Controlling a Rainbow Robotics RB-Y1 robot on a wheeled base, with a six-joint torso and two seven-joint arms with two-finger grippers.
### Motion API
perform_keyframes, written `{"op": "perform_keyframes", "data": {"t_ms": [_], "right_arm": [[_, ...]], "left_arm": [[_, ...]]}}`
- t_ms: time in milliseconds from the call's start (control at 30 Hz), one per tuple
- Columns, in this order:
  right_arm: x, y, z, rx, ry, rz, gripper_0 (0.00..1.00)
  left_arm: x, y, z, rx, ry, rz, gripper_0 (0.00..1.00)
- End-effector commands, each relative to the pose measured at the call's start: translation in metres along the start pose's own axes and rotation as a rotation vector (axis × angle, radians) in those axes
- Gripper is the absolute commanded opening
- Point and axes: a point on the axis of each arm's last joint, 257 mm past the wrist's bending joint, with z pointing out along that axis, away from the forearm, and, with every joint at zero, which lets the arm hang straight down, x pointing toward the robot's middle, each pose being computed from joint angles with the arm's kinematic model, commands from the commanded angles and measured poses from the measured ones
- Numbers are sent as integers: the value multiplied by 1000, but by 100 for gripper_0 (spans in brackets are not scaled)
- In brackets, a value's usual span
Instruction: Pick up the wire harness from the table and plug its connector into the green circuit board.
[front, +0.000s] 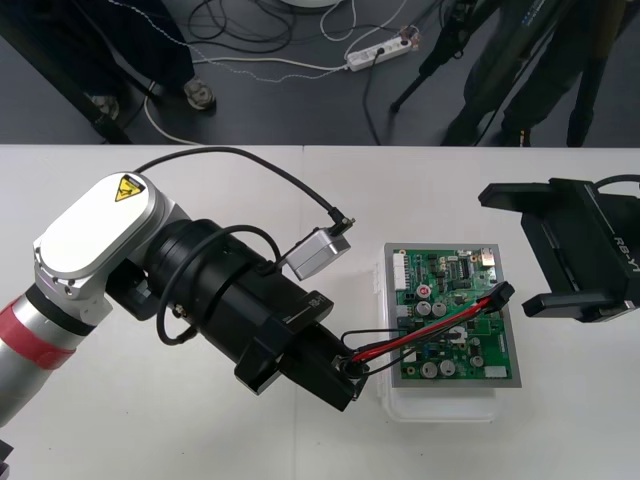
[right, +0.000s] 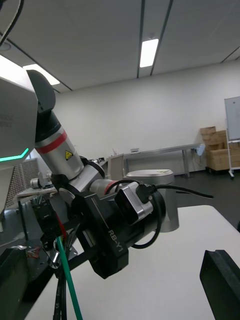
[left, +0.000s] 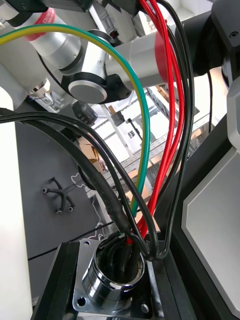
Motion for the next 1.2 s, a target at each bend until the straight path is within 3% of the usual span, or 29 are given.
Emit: {"op": "perform_keyframes", "data": {"t_ms": [33, 1200], "right_arm": [[2, 20, 5, -69, 18, 31, 100], [-3, 55, 20, -184, -10, -19, 100]], "left_arm": [[3, -18, 11, 71, 62, -34, 0], [9, -22, 22, 105, 77, -47, 0]]}}
